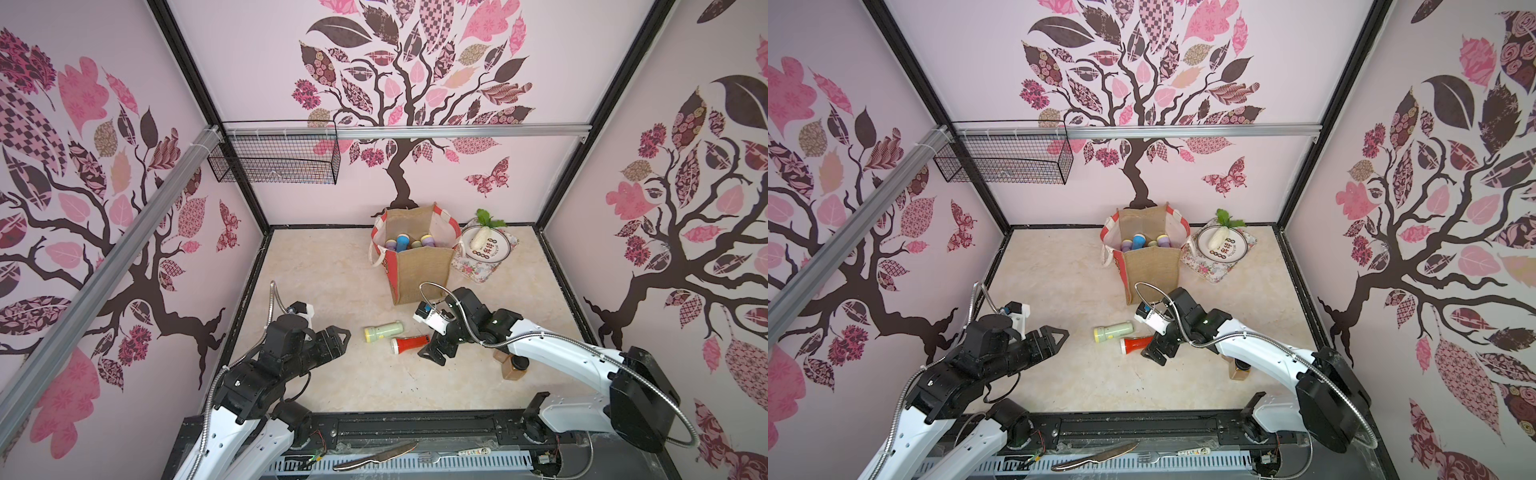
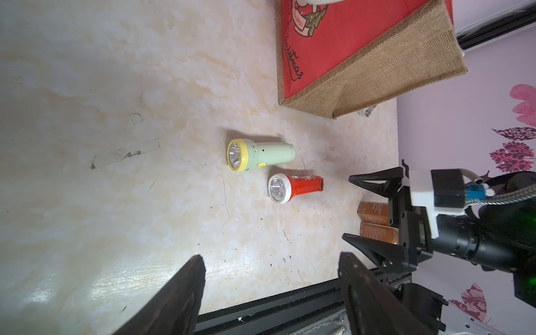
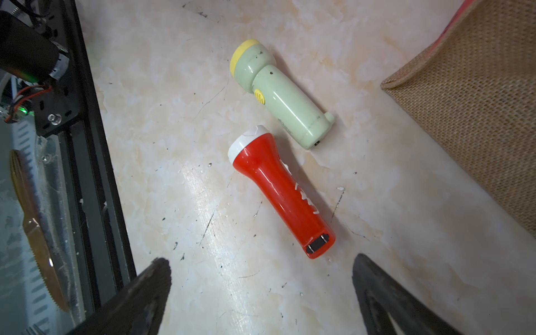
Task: Put the flashlights into the tote bags
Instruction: Pick up the flashlight from the center of the board.
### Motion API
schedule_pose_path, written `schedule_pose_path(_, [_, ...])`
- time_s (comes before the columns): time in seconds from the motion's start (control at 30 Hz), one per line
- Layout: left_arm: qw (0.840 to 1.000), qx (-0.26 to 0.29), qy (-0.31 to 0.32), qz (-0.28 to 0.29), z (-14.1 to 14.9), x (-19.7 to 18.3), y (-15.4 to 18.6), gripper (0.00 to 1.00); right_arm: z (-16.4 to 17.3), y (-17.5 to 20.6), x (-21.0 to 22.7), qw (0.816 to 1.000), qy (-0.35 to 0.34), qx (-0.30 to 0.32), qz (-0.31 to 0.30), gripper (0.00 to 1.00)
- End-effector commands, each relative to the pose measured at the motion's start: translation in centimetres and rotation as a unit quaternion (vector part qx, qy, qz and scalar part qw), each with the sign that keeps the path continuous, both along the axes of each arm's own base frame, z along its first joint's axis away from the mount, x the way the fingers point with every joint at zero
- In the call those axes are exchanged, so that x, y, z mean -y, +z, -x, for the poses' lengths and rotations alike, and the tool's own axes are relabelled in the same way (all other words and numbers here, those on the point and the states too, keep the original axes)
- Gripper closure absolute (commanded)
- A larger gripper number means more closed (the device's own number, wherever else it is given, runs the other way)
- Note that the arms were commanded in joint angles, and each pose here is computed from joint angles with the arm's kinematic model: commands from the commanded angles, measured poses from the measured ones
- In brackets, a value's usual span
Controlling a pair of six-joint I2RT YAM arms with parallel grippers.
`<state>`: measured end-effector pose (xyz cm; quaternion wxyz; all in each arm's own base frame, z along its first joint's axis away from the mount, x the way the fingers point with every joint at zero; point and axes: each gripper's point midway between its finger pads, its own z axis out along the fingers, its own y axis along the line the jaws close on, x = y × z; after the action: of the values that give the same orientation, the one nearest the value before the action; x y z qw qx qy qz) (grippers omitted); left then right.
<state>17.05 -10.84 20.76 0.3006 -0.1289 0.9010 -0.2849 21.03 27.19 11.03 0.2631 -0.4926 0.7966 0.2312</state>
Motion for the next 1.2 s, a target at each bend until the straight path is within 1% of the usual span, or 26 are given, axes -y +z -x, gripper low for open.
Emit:
schedule_pose_path(0.0, [1.0, -0.009, 0.012, -0.023, 0.2, -0.9, -0.9, 0.24, -1.3, 0.1, -0.6, 0.999, 0.023, 0.038, 0.02, 0.0])
schedule_pose_path(0.1, [1.0, -0.01, 0.014, -0.022, 0.5, -1.1, -0.9, 0.24, -1.6, 0.1, -1.0, 0.998, 0.04, 0.053, 0.017, 0.0])
schedule_pose_path(0.2, [0.999, -0.012, 0.025, -0.035, 0.7, -1.8, -0.8, 0.24, -1.3, -0.7, -1.4, 0.996, 0.067, 0.045, 0.026, 0.0])
schedule_pose_path(0.33, [0.998, -0.026, 0.028, -0.045, 1.1, -2.2, -1.7, 0.24, -1.7, -1.4, -2.0, 0.995, 0.082, 0.048, 0.028, 0.0])
schedule_pose_path(0.6, [0.998, -0.03, 0.021, -0.047, 1.2, -2.0, -1.7, 0.24, -3.5, -2.7, -3.4, 0.996, 0.065, 0.041, 0.033, 0.01])
schedule_pose_path(0.8, [0.998, -0.033, 0.022, -0.055, 1.6, -2.4, -1.9, 0.24, -4.4, -4.7, -3.5, 0.996, 0.04, 0.034, 0.067, 0.02])
schedule_pose_path(1.17, [0.997, -0.035, 0.008, -0.075, 1.4, -2.4, -2.2, 0.23, -3.6, -6.7, -3.6, 0.995, 0.046, 0.018, 0.09, 0.07])
